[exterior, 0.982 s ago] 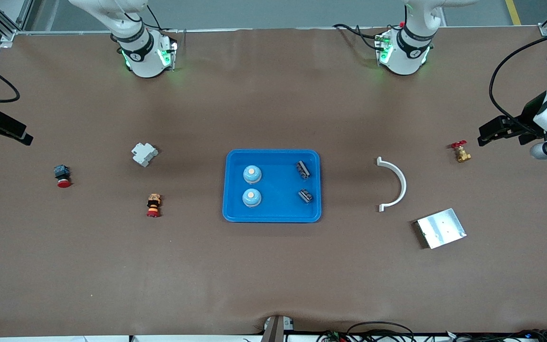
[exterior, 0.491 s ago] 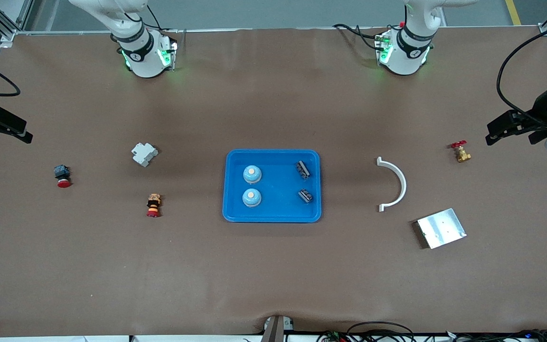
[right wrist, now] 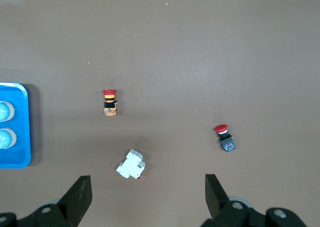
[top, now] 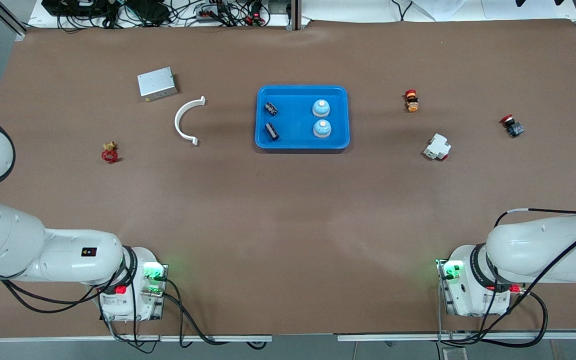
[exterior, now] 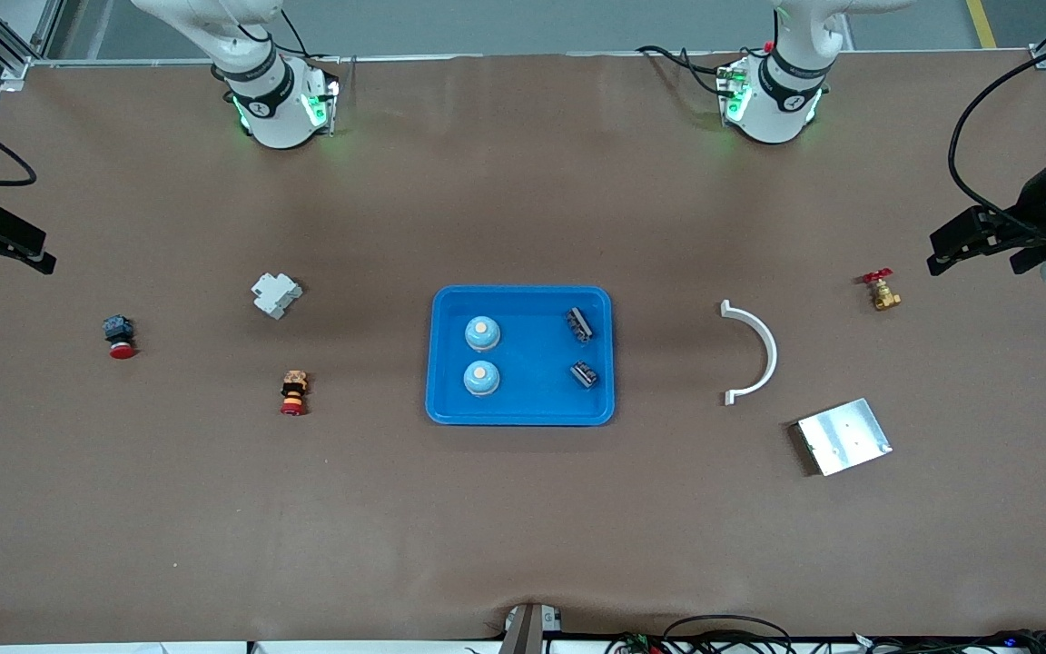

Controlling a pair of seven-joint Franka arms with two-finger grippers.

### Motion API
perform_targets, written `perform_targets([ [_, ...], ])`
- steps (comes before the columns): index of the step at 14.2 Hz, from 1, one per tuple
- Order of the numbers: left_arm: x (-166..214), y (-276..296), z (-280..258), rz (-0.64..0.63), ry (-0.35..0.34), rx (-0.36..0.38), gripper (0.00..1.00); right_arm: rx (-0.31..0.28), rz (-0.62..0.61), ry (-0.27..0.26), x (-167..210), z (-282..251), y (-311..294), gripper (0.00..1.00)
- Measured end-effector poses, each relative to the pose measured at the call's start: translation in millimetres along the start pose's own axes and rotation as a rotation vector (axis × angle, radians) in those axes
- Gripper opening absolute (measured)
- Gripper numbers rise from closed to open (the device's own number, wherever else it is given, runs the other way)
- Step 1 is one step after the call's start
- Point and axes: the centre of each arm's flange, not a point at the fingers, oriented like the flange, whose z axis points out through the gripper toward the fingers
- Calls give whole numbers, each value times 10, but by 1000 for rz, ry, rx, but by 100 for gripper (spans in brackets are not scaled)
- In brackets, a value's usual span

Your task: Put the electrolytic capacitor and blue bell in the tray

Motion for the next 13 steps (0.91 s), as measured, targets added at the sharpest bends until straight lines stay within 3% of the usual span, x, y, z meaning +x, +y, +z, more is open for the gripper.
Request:
perform_targets([
  [8,-2,5,11,1,-2,0,100,5,28,-4,1,19,-9,100],
  [13,-2,5,13,1,-3,0,100,70,47,-3,3,40,52,100],
])
